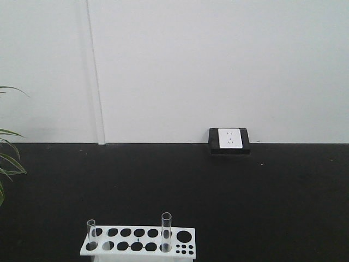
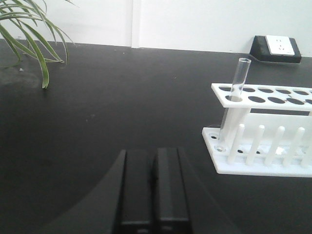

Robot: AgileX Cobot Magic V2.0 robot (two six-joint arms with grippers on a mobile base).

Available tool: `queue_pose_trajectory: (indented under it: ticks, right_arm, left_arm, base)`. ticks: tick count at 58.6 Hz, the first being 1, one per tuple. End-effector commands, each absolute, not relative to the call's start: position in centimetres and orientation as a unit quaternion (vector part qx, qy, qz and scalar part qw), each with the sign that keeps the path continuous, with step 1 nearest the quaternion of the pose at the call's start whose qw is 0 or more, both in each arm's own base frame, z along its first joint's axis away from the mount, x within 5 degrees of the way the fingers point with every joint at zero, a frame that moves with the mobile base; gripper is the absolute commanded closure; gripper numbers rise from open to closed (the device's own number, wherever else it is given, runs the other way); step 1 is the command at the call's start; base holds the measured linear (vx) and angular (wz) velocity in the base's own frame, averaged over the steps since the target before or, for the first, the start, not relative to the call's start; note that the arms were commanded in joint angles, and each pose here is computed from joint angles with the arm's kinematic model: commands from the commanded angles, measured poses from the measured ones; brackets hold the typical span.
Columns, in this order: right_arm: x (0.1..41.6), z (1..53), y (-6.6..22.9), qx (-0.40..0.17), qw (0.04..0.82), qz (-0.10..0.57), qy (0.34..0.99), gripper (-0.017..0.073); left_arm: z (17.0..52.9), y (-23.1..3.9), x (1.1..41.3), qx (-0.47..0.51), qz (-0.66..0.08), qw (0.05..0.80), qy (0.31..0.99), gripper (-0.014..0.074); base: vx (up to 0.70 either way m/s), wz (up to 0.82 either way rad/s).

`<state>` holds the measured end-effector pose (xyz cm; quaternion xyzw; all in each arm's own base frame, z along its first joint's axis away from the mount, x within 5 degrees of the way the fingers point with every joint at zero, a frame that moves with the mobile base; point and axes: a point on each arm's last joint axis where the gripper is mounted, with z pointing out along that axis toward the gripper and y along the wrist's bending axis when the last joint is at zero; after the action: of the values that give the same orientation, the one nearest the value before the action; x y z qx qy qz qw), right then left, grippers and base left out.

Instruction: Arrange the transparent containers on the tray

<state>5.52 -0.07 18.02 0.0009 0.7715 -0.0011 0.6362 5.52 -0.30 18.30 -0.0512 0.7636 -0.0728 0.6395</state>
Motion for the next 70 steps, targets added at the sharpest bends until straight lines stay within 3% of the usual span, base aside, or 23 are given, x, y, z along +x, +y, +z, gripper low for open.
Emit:
queue_pose_trajectory:
  ticks: [1,22,44,56,70]
  right_arm:
    - [5.6,18.4,0.0,-0.002,0.665,-0.001,0.747,0.0571]
    - [5.6,18.4,0.0,-0.002,0.665,-0.001,0.747,0.0571]
    - [5.6,20.9,0.1,0.0,0.76,0.011,0.65,0.0571]
    - [5.3,22.0,0.1,-0.005,0.795,0.008,0.607,0.0571]
    - [4.7,25.5,0.1,-0.004,0.807,0.007,0.591,0.0571]
  left_arm:
    - [17.9,-0.2,5.6,-0.053,-0.073,0.664,0.742,0.0591]
    - [18.5,-0.2,5.6,-0.06,-0.082,0.687,0.719,0.0591]
    - [20.9,-0.1,5.4,-0.06,-0.089,0.772,0.627,0.0591]
    - [23.4,-0.1,4.9,-0.052,-0.087,0.799,0.593,0.0591]
    - [27.9,-0.1,3.7,-0.001,-0.029,0.821,0.571,0.0591]
  base:
    - [0.0,0.0]
    - [0.0,0.0]
    - [0.0,0.0]
    - [0.0,0.0]
    - [0.0,0.0]
